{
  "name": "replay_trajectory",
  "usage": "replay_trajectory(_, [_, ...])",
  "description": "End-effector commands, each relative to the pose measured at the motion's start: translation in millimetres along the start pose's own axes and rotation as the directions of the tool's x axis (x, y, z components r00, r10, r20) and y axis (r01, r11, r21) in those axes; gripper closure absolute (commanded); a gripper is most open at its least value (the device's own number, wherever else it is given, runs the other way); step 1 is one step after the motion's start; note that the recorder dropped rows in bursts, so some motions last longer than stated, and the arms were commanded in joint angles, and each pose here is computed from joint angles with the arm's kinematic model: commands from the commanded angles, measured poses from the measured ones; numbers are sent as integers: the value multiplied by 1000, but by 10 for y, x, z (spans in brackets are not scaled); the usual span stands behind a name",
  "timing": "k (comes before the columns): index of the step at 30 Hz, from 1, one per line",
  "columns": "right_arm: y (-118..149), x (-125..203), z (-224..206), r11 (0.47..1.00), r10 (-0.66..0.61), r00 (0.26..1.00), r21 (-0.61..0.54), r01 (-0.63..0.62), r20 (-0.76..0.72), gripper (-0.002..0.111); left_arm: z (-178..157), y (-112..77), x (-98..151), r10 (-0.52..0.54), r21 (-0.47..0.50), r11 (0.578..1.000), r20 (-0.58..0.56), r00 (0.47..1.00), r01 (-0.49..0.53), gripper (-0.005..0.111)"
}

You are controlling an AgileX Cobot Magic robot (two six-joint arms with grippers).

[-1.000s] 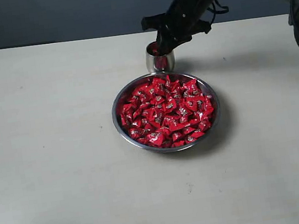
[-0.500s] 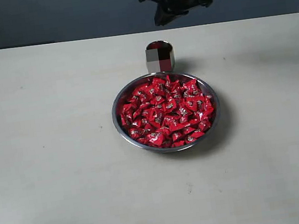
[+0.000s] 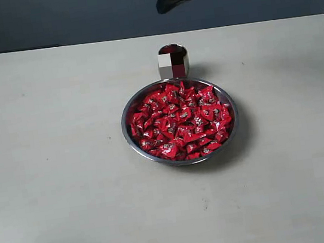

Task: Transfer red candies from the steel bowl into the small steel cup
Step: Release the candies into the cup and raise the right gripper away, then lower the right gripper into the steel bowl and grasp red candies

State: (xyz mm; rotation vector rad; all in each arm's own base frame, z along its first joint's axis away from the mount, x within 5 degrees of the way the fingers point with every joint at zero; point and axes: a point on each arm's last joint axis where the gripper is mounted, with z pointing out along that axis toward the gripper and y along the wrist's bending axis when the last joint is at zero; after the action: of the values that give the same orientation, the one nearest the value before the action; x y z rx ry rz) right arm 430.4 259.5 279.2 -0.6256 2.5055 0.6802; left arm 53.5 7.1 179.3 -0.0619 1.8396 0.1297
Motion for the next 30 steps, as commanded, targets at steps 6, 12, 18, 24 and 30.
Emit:
replay_trajectory(6, [305,42,-7,996,-87,996,-13,87,-24,109,-12,4,-36,-2,-4,1000,21,1000,2,106])
replay_trajectory(12, [349,94,-70,994,-103,993,25,104,-56,109,-12,4,-36,-2,-4,1000,21,1000,2,106])
replay_trajectory(18, [316,274,-147,995,-83,996,55,86,-44,109,-12,4,-36,-2,-4,1000,21,1000,2,106])
replay_trajectory(24, [289,581,-313,995,-62,998,84,62,-3,109,-12,4,-36,-2,-4,1000,21,1000,2,106])
replay_trajectory(30, [265,899,-471,990,-90,996,107,89,7,109,-12,4,-36,-2,-4,1000,21,1000,2,106])
